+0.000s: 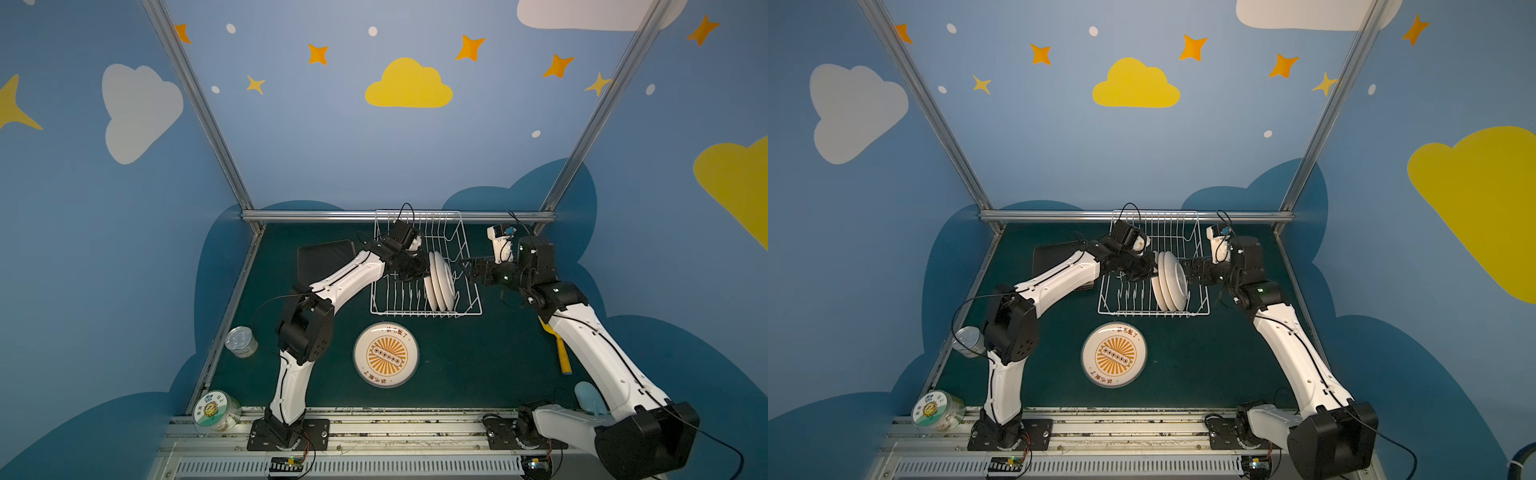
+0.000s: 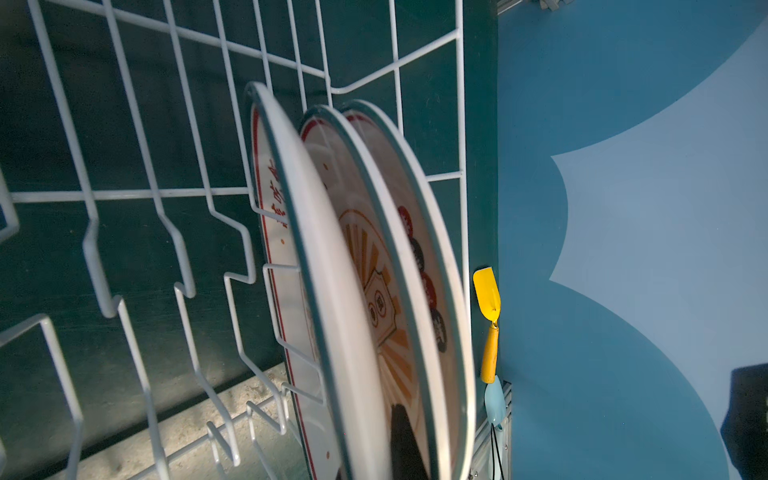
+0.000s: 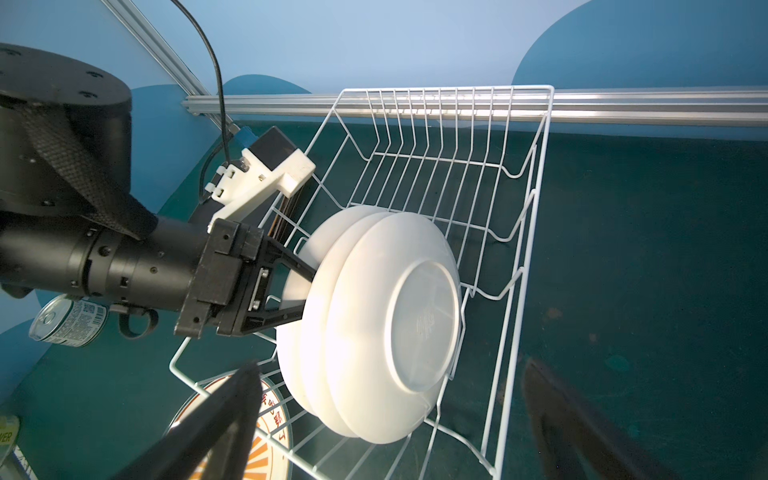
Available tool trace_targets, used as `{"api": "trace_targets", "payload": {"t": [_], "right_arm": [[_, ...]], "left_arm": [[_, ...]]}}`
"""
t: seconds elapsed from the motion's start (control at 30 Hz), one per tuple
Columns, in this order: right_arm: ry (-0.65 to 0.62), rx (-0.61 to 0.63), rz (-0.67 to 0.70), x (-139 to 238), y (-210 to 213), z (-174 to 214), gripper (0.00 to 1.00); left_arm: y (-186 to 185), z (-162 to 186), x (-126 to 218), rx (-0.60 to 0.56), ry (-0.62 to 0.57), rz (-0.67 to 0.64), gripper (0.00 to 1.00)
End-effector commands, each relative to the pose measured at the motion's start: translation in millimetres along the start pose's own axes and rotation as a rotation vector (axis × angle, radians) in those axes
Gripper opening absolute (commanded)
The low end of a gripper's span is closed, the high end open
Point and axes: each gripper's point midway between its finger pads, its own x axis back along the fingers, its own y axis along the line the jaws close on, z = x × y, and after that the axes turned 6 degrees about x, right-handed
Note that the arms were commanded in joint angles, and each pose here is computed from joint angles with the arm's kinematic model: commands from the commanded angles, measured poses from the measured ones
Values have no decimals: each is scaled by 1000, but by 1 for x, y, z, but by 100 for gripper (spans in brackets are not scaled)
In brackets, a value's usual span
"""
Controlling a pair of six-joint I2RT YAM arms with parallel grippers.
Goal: Unload the plates from the dish rack
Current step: 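Close the left gripper on the top edge of the nearest printed plate, then lift the printed plate up out of the rack with the left gripper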
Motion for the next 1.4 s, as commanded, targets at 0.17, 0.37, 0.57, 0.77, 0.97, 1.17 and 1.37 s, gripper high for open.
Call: {"api": "trace_targets", "payload": {"t": [0.17, 0.37, 0.57, 0.77, 0.97, 1.17, 1.37], "right_arm": [[-38, 1, -3, 8, 2, -11, 97], [-43, 1, -2, 9, 2, -13, 97], [-49, -5, -10, 8, 3, -16, 97], [-46, -26, -24, 6, 5, -19, 97], [-38, -59, -30, 3, 5, -22, 97], [-23, -88, -47, 0, 7, -25, 97], [-43, -101, -57, 1, 9, -31, 97]], "left_arm": [[-25, -10, 33, 21, -23, 88, 3], [-30, -13, 52, -1, -33, 89, 3], [-32, -16, 73, -28, -56, 85, 3], [-21, -20, 90, -23, -78, 66, 3], [-20, -26, 107, -39, -106, 70, 3], [-20, -35, 121, -61, -135, 82, 3], [-33, -43, 139, -92, -179, 135, 3]]}}
